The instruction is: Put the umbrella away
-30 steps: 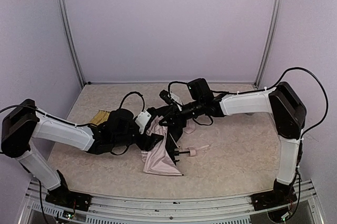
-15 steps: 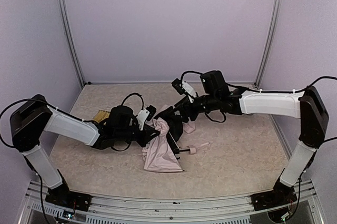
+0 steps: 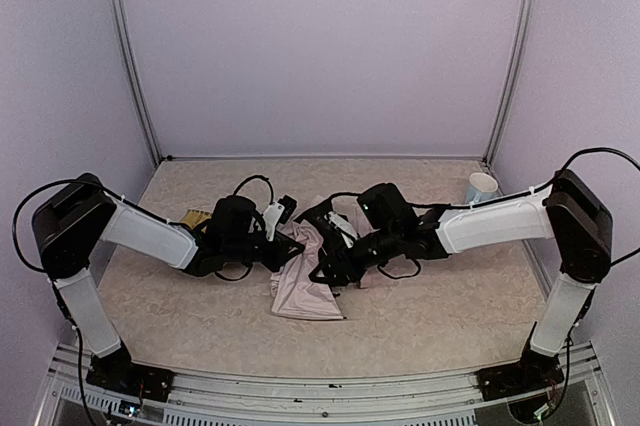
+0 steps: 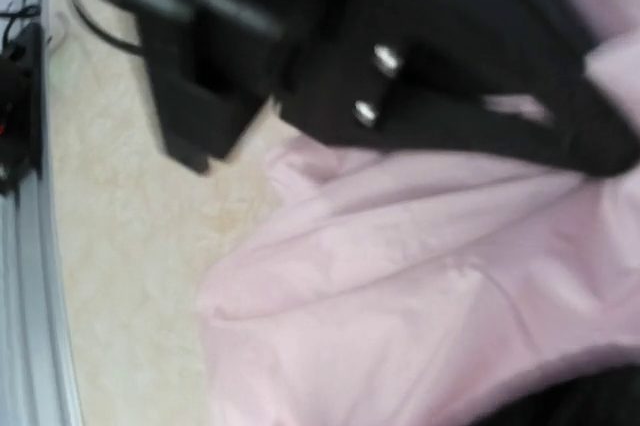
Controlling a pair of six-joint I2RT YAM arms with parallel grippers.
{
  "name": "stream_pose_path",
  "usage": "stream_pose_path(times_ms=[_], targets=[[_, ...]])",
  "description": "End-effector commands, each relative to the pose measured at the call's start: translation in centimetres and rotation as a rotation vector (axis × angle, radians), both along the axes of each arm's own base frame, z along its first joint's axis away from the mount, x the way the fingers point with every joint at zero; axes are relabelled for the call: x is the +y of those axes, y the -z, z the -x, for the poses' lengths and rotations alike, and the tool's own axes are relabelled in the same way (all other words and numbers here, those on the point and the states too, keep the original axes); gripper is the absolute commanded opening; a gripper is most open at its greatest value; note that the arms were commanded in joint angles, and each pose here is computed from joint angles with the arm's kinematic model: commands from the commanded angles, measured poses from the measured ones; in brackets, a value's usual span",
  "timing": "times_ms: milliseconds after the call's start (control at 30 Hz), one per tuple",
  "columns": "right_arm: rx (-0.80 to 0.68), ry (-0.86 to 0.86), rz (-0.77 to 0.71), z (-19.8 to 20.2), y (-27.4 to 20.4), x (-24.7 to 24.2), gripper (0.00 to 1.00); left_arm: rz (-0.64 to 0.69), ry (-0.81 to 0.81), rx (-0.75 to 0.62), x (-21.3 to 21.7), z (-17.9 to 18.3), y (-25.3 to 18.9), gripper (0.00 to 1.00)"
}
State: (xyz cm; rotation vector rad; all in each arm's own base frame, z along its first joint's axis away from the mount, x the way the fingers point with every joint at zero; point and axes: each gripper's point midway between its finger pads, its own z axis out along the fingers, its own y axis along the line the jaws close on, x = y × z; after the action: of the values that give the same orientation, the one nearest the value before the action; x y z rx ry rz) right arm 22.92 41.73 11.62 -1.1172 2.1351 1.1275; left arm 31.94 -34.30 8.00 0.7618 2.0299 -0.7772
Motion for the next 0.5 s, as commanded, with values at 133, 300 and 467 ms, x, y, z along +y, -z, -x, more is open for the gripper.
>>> stream_pose_path(times_ms=[133, 300, 467], targets=[[0.048, 0.069, 0.002, -2.4, 0.1, 1.0, 0.0, 0.01, -0.011, 0.014, 0.7, -1.3, 0.2, 0.0], [0.123, 0.179, -0.053, -5.6, 0.1, -0.9, 0.0, -0.018, -0.015, 0.01, 0.9, -2.3, 0.6, 0.0], [0.2, 0.236, -0.022, -7.8, 3.4, -2.1, 0.0, -0.046, -0.016, 0.013, 1.1, -3.0, 1.6, 0.0]])
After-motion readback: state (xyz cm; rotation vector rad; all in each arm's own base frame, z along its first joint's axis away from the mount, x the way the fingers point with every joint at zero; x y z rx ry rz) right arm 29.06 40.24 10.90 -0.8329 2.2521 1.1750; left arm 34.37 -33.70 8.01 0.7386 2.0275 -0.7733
